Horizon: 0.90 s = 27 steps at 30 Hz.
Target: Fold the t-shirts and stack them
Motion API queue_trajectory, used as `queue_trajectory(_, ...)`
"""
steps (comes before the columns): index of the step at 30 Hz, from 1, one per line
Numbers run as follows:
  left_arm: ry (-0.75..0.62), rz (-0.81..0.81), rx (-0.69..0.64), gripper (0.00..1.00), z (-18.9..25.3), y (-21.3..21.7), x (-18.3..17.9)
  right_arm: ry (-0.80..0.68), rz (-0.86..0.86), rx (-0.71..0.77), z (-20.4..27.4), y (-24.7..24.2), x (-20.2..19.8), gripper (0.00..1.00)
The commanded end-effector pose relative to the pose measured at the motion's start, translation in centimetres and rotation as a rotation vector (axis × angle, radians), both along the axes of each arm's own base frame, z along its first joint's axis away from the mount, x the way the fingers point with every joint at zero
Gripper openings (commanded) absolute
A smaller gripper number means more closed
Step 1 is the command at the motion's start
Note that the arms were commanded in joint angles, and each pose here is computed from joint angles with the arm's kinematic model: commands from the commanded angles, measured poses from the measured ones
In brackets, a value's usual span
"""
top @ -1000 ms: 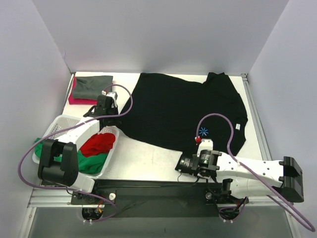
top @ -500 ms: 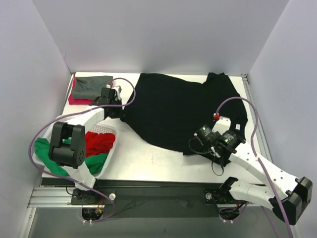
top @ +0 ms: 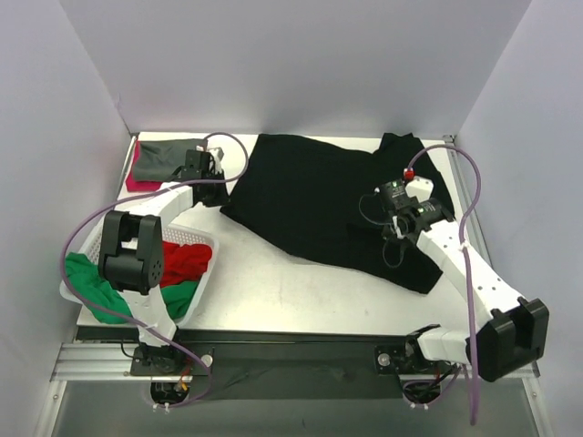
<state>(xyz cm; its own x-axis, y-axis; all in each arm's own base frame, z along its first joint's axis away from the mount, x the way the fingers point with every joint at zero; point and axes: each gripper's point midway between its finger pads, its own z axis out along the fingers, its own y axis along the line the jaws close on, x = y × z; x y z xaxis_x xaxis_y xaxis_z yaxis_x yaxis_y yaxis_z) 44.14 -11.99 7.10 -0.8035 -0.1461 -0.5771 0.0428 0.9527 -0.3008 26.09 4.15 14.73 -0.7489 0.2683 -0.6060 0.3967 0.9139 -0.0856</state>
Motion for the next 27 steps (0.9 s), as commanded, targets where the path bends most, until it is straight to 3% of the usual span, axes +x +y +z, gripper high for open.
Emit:
queue_trajectory(1, -0.053, -0.017, -0.029, 0.00, 1.9, -0.4, 2.2, 0.011, 0.009, -0.033, 1.0, -1.1, 2.1, 0.00)
queue_trajectory(17, -0.090, -0.017, -0.091, 0.00, 3.5, -0.8, 7.6, 0.072, -0.036, -0.050, 1.6, -4.7, 11.4, 0.00)
queue_trajectory(27, -0.089, -0.014, -0.114, 0.00, 3.5, -0.8, 10.5, 0.108, -0.063, -0.073, 1.1, -6.9, 14.4, 0.00)
